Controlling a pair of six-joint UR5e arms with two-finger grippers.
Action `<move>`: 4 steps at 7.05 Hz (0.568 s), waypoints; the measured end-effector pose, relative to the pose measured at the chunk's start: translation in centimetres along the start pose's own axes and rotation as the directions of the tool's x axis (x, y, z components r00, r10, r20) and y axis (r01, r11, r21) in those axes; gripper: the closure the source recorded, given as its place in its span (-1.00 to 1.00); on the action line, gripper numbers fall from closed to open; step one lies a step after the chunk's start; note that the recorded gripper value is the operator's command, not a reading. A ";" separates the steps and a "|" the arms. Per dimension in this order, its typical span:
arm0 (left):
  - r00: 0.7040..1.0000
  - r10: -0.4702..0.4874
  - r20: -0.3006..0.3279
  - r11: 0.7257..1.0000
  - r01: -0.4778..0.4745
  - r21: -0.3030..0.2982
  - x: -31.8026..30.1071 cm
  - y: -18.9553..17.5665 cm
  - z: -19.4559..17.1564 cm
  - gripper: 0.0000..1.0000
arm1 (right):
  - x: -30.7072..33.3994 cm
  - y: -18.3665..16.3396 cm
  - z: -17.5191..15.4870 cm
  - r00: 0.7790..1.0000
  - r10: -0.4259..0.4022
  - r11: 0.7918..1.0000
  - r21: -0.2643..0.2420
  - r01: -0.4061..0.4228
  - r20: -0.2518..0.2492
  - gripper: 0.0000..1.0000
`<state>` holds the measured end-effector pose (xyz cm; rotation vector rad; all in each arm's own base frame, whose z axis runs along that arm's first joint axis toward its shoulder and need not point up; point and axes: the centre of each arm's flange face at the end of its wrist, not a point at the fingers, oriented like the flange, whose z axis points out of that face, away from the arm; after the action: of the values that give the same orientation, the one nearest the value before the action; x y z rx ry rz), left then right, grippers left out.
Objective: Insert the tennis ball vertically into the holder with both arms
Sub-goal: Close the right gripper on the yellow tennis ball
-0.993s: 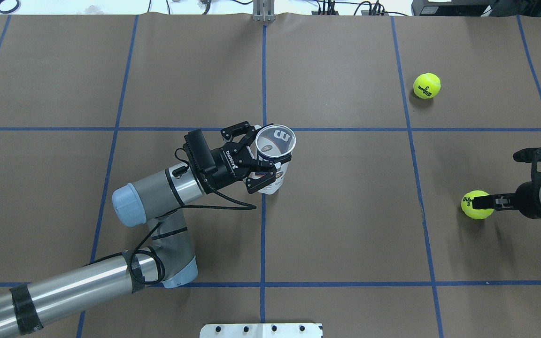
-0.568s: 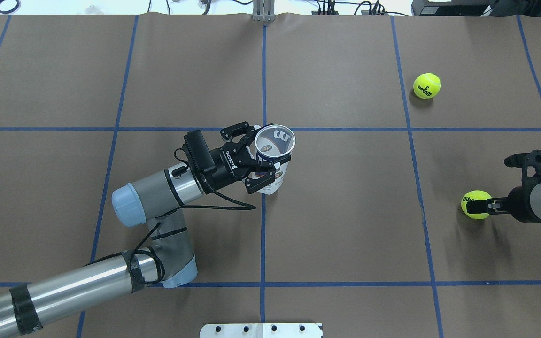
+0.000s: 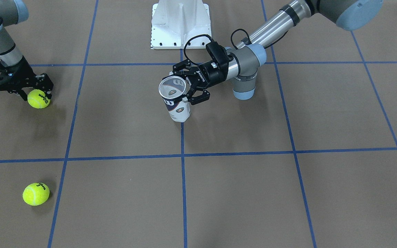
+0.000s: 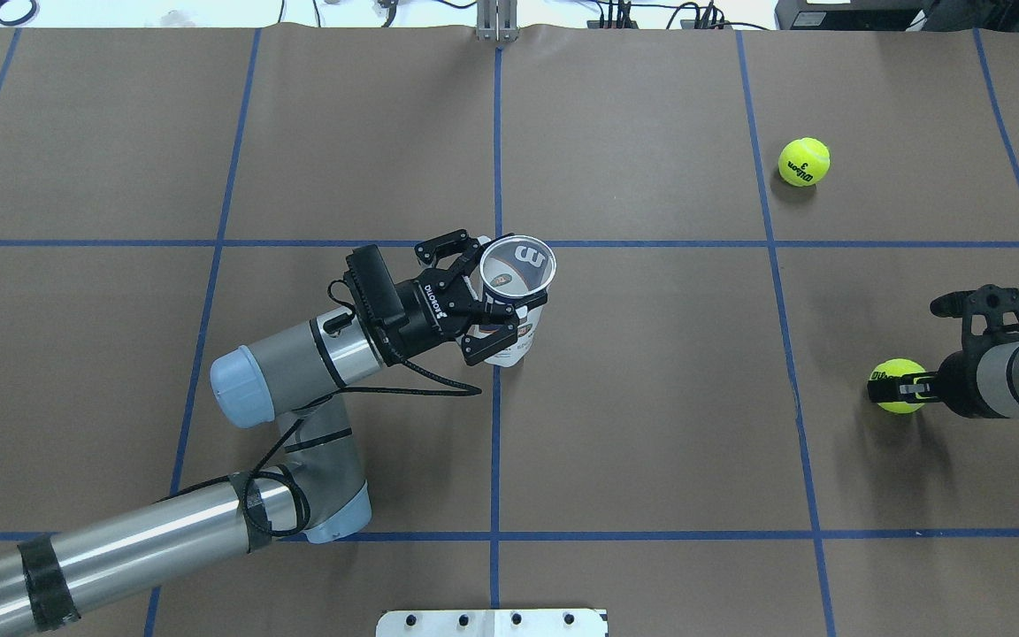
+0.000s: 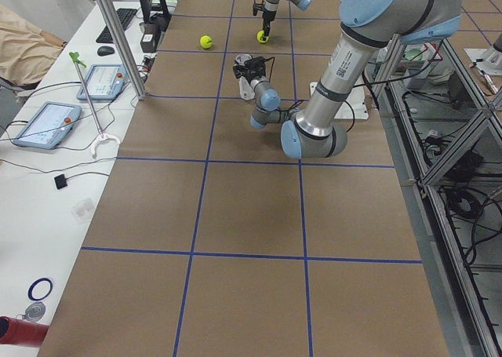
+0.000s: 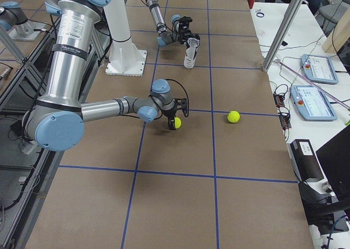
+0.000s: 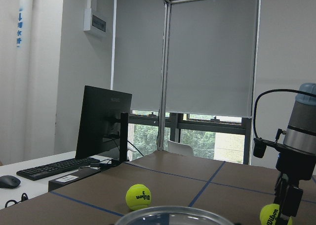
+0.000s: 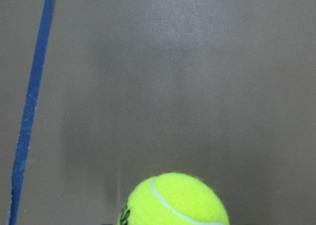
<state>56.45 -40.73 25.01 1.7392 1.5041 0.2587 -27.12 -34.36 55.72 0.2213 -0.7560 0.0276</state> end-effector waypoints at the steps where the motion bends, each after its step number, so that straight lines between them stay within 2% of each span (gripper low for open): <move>1: 1.000 0.000 0.000 1.000 0.000 0.000 0.0 0.0 0.0 -0.47 | 0.0 0.0 0.0 1.000 -0.001 1.000 0.001 0.001 -0.001 0.82; 2: 1.000 0.000 0.000 1.000 0.000 0.000 0.0 0.0 0.0 -0.47 | -0.3 -0.1 -0.2 1.000 -0.004 1.000 0.001 0.004 0.007 0.99; 4: 1.000 0.000 0.000 1.000 0.000 0.000 0.0 0.0 0.0 -0.47 | -2.4 -1.1 -2.1 0.997 -0.009 1.000 -0.002 0.009 0.078 1.00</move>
<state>56.44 -40.73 25.00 1.7393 1.5044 0.2586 -27.36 -34.88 52.43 0.2242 -0.8325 0.0096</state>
